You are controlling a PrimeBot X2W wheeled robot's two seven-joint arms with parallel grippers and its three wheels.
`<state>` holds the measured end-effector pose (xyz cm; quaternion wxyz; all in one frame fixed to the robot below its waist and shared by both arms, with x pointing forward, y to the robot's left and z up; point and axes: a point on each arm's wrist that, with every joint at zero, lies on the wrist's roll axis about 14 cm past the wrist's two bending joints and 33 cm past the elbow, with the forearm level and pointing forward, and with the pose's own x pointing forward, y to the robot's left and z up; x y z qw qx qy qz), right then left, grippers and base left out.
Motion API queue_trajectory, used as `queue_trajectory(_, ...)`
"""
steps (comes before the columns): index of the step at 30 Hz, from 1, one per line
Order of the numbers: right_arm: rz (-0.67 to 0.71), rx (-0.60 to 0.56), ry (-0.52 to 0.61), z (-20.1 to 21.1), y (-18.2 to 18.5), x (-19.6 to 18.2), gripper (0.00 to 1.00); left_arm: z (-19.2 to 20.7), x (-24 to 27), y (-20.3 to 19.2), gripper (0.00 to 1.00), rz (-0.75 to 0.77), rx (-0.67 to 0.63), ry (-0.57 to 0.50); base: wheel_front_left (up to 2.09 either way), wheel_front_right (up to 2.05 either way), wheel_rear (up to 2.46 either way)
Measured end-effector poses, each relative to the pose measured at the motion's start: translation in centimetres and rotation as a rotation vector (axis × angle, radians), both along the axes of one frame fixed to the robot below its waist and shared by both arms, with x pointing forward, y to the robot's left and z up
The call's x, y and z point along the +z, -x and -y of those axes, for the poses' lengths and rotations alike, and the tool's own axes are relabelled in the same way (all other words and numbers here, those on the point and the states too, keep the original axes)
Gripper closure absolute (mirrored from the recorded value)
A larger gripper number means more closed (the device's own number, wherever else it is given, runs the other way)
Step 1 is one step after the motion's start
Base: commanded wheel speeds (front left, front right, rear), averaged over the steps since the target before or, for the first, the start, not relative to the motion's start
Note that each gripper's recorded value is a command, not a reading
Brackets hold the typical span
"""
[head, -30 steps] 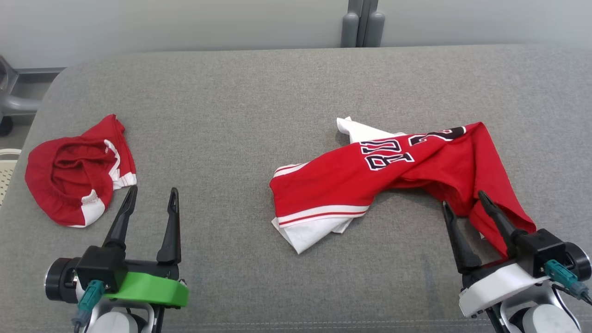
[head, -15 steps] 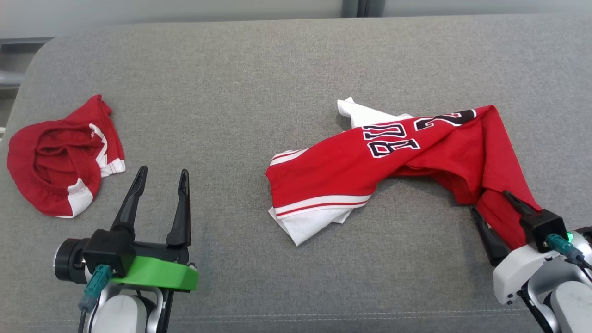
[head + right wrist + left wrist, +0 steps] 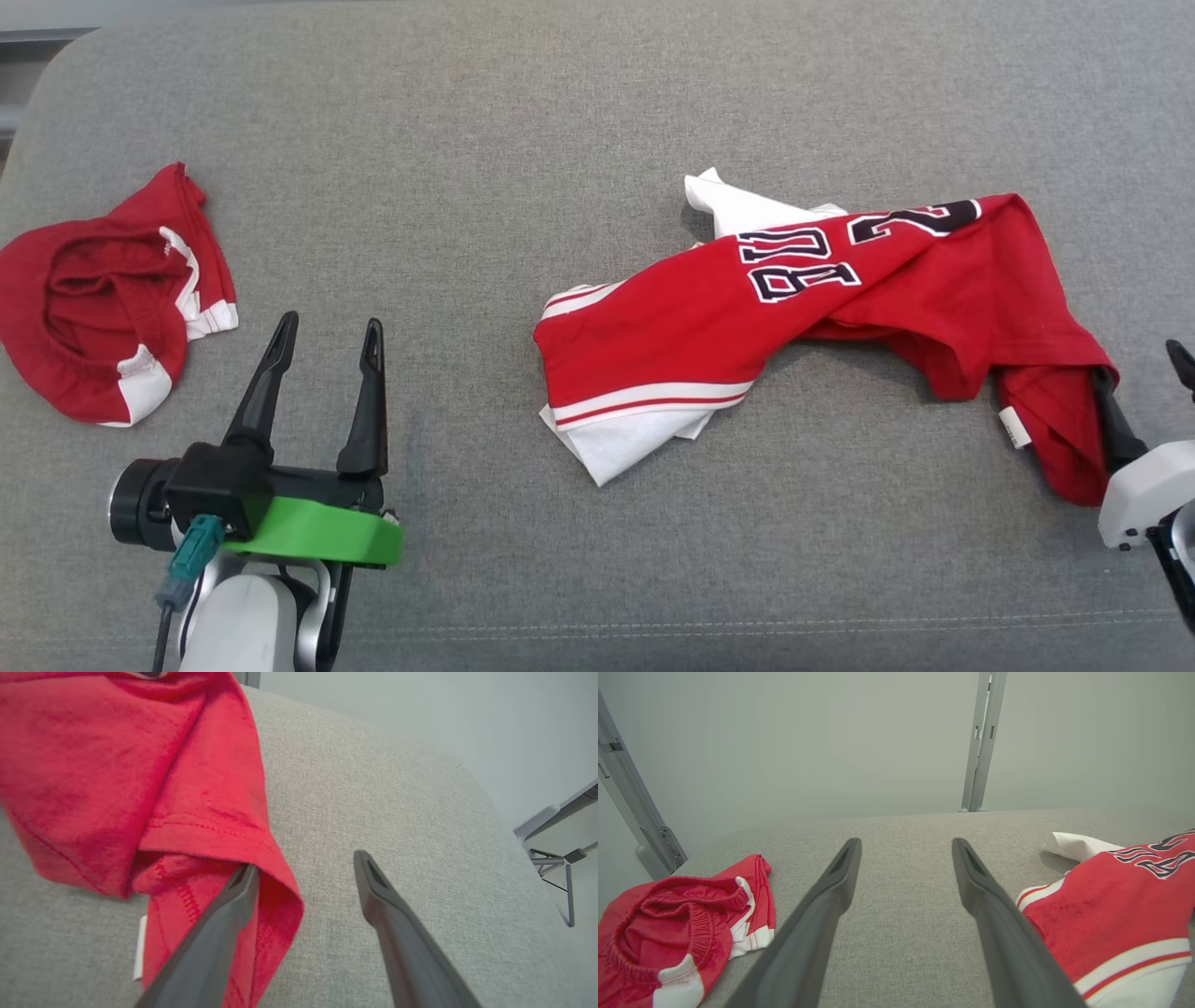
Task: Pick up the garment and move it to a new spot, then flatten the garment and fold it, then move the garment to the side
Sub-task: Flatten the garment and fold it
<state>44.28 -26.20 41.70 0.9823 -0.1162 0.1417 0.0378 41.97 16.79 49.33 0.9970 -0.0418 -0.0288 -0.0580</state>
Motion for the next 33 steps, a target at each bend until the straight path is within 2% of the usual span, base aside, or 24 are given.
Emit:
queue_trajectory(5,0.023,-0.077,-0.018,2.1,-0.3,0.1,0.0,0.0,-0.2,-0.2,0.0,-0.004,-0.001,-0.001,0.0,0.0,0.0)
queue_trajectory(10,0.118,-0.08,-0.072,1.1,-1.4,2.0,0.0,-0.1,-0.1,-0.2,0.0,-0.002,0.001,-0.006,0.0,0.0,0.0)
queue_trajectory(15,0.273,0.032,-0.141,-4.0,-2.3,6.2,0.0,-0.1,0.1,-0.2,0.0,0.005,0.0,-0.007,0.0,0.0,0.0)
queue_trajectory(18,0.295,0.117,-0.162,-7.2,-1.6,7.0,0.0,-0.1,0.3,-0.2,0.0,0.01,-0.001,-0.01,0.0,0.0,0.0)
queue_trajectory(24,0.202,0.201,-0.176,-10.4,-0.2,5.2,0.0,-0.1,0.4,-0.2,0.0,0.012,-0.003,-0.014,0.0,0.0,0.0)
queue_trajectory(33,0.005,0.169,-0.152,-9.2,1.2,-0.7,0.0,-0.5,0.1,0.0,0.0,0.004,0.01,-0.015,0.0,0.0,0.0)
